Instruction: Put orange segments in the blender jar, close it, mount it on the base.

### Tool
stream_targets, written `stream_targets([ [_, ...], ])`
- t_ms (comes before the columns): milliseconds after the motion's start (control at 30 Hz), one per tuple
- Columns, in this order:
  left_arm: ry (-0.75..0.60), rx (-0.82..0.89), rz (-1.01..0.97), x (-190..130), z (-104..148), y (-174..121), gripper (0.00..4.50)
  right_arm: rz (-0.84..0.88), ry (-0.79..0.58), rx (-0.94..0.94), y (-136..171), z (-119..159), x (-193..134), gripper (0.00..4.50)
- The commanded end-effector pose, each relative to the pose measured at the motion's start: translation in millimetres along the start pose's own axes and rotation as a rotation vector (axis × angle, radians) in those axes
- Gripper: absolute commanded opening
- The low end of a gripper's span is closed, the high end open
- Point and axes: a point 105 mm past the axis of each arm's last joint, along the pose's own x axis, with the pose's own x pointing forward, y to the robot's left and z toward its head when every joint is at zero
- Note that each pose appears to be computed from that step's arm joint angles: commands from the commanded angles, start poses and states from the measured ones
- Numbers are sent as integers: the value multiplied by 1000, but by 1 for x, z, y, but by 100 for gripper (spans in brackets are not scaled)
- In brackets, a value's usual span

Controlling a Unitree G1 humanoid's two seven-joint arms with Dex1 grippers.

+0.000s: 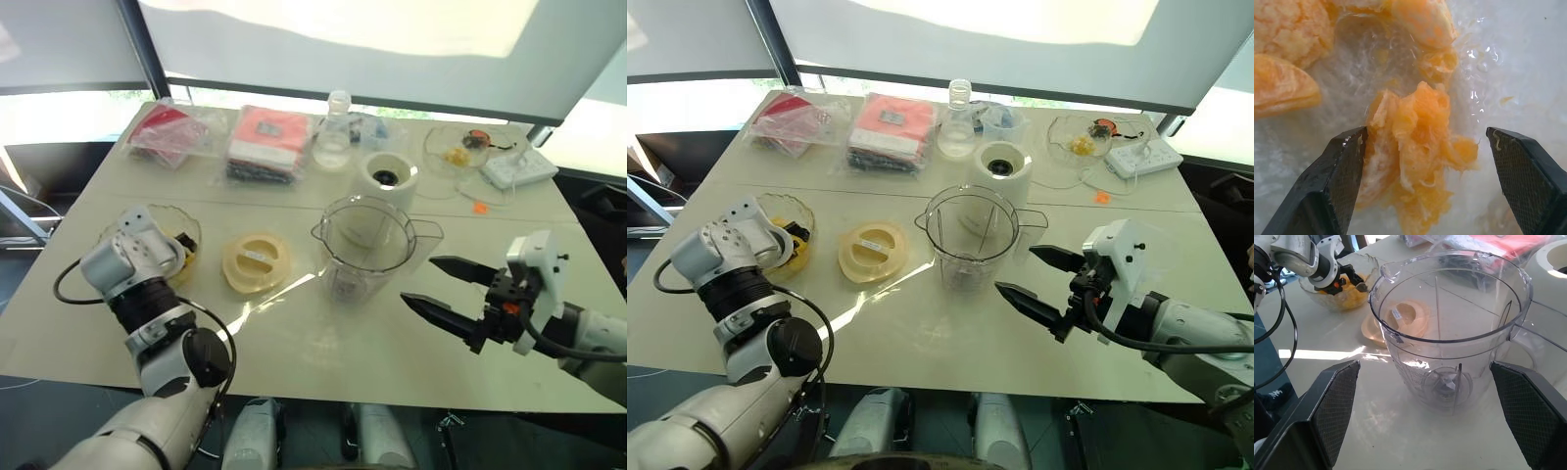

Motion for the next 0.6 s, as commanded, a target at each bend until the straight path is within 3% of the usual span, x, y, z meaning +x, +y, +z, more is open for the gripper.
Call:
stream_targets([
  [33, 5, 3, -20, 5, 2, -10, 399, 2, -43, -33, 2, 9, 1, 450],
  [233, 55, -4, -9, 17, -6, -8, 399, -3, -56, -48, 2, 14, 3, 450],
  [367, 64, -1, -5, 18, -7, -7, 221, -8, -61, -55, 1, 16, 3, 450],
  [500, 67, -1, 1, 17, -8, -3, 10, -12, -62, -58, 0, 17, 2, 450],
  [600, 66, -1, 2, 14, -6, 0, 4, -14, -62, -58, -1, 17, 3, 450],
])
